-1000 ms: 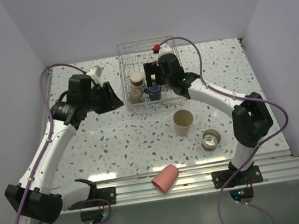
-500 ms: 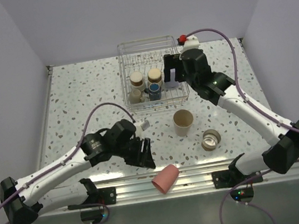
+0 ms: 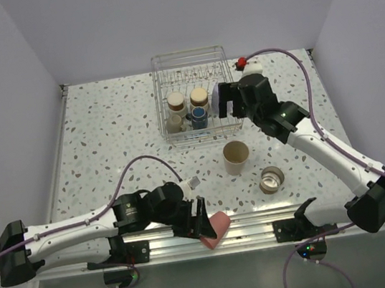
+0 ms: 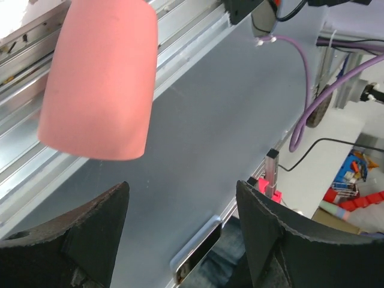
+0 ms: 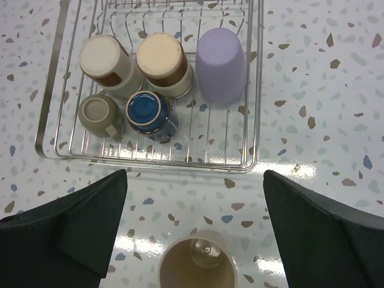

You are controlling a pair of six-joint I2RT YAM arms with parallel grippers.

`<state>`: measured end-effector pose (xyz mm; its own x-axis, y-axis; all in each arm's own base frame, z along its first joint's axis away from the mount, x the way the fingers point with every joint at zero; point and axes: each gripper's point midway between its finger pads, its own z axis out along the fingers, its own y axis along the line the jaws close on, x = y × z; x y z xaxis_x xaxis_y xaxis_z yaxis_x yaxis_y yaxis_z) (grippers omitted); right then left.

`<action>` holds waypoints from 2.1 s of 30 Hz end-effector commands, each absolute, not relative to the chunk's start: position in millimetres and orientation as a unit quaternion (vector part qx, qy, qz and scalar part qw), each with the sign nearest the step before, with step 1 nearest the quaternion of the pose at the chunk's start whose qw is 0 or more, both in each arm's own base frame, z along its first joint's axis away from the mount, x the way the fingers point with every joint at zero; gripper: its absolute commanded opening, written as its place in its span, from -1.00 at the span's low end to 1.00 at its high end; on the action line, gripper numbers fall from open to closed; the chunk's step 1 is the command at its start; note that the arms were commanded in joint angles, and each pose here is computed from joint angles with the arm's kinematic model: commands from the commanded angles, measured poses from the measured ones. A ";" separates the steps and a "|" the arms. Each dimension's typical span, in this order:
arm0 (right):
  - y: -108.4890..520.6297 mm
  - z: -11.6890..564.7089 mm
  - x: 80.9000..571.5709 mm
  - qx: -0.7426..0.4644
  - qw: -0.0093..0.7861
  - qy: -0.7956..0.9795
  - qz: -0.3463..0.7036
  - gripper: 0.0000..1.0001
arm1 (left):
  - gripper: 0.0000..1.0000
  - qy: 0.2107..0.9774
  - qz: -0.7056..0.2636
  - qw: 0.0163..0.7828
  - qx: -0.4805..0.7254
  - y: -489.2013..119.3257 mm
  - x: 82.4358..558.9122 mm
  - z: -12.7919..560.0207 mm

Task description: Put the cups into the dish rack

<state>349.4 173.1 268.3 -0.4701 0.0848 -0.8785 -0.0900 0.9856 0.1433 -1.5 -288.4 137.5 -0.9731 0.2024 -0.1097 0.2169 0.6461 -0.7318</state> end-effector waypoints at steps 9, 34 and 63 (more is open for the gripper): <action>166.4 261.0 331.6 0.002 0.504 0.859 0.092 0.97 | 0.50 0.900 -0.430 -0.002 0.068 -310.3 -3.2 113.4; 167.0 241.1 331.2 -0.001 0.492 0.866 0.088 0.97 | 0.45 0.904 -0.420 0.030 0.072 -329.6 29.1 98.5; 160.3 251.2 334.2 0.001 0.505 0.860 0.071 0.97 | -1.00 0.871 -0.467 0.097 0.118 -352.9 89.1 155.1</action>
<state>327.5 162.3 209.7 -0.5753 0.0305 -0.8173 -0.0823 0.9921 0.0949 61.7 -357.9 115.9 -0.9700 0.1668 -0.1770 0.2420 0.5880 -0.7718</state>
